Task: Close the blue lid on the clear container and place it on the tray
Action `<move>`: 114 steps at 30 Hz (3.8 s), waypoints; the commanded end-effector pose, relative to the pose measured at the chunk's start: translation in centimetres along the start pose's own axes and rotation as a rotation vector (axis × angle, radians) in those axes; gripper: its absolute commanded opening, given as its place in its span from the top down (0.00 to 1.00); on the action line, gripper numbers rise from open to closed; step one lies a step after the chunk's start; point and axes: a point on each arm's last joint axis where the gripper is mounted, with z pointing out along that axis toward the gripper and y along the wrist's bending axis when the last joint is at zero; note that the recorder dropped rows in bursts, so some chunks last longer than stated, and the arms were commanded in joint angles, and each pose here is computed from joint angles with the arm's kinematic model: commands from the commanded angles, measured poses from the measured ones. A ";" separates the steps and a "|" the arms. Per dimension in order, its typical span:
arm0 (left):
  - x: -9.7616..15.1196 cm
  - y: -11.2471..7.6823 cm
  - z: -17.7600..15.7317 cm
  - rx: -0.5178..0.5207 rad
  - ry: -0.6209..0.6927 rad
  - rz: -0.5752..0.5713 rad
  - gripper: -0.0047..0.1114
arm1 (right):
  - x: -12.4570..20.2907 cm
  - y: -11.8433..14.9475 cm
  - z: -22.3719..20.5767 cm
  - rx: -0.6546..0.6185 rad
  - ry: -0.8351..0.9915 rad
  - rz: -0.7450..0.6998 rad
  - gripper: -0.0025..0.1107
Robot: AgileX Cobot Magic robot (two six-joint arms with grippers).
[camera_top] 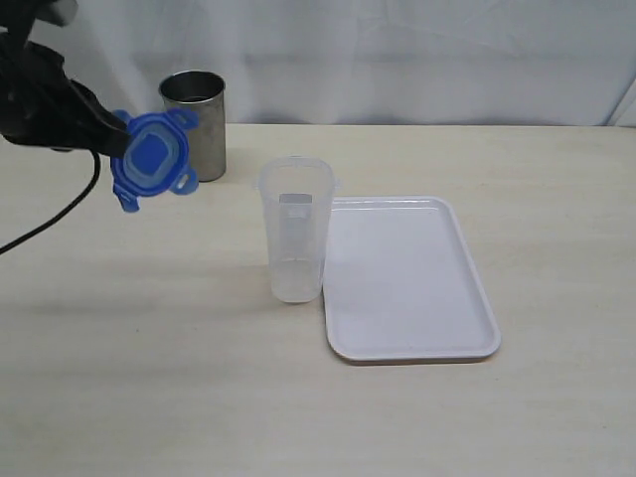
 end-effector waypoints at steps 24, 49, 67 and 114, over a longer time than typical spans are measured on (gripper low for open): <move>-5.9 -3.0 -3.5 -0.405 -0.482 0.820 0.96 | -0.1 0.0 0.0 0.004 -0.001 0.001 0.93; -5.9 -6.0 2.0 -0.365 -0.500 1.154 0.96 | -0.1 0.0 0.0 0.004 -0.001 0.001 0.93; -5.3 -6.9 7.8 -0.440 -0.577 1.240 0.96 | -0.1 0.0 0.0 0.004 -0.001 0.001 0.93; -5.4 -9.9 6.8 -0.348 -0.583 1.191 0.96 | -0.1 0.0 0.0 0.004 -0.001 0.001 0.93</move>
